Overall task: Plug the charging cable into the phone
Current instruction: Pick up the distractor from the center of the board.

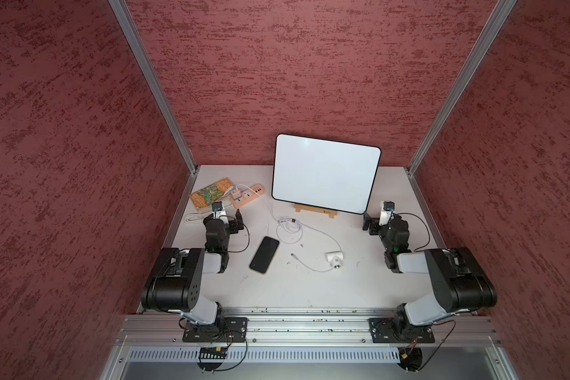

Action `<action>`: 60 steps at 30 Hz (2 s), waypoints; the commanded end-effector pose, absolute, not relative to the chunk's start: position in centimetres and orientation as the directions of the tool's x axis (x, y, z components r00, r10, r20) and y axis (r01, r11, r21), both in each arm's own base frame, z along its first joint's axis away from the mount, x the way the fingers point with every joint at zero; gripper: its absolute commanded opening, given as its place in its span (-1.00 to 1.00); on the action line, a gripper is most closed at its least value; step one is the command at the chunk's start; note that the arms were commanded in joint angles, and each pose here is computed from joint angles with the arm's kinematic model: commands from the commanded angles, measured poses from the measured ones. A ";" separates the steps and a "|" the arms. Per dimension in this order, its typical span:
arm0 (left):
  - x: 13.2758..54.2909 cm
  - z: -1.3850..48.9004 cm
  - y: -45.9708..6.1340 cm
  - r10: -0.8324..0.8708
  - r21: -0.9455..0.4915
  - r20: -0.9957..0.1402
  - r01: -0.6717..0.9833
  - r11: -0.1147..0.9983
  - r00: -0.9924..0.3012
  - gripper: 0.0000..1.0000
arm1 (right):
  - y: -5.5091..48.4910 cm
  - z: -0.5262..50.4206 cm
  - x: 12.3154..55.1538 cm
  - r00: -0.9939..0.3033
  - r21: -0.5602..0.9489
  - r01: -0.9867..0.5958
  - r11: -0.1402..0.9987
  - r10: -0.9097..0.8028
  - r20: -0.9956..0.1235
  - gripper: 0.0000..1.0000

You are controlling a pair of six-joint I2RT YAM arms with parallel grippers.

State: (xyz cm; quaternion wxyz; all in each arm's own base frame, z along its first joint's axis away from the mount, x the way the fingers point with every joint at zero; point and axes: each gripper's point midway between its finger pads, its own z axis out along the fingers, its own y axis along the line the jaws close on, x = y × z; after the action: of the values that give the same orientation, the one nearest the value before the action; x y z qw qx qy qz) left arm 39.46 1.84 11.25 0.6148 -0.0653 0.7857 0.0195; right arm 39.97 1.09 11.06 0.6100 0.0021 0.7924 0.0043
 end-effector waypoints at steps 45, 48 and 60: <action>40.1 13.9 1.4 -0.040 -0.006 -0.970 -0.138 0.990 -0.242 1.00 | 6.2 18.4 38.6 -0.707 0.389 0.051 0.920 0.309 -0.636 0.98; 40.4 17.0 0.5 -0.020 0.021 -0.963 -0.148 0.989 -0.269 1.00 | 7.2 17.9 36.6 -0.764 0.362 0.044 0.931 0.265 -0.589 0.98; 36.7 21.9 -9.1 -0.275 -0.370 -0.811 0.090 0.925 -0.517 1.00 | 15.5 15.3 30.6 -0.893 0.257 -0.084 0.963 0.041 -0.448 0.97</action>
State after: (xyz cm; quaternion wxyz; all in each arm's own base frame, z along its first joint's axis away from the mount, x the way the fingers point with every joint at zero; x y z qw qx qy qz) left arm 39.12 -6.11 23.63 0.5761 -0.0621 0.8062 -0.1194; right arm 32.00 15.18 16.55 0.2635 -0.0156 0.9505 0.1638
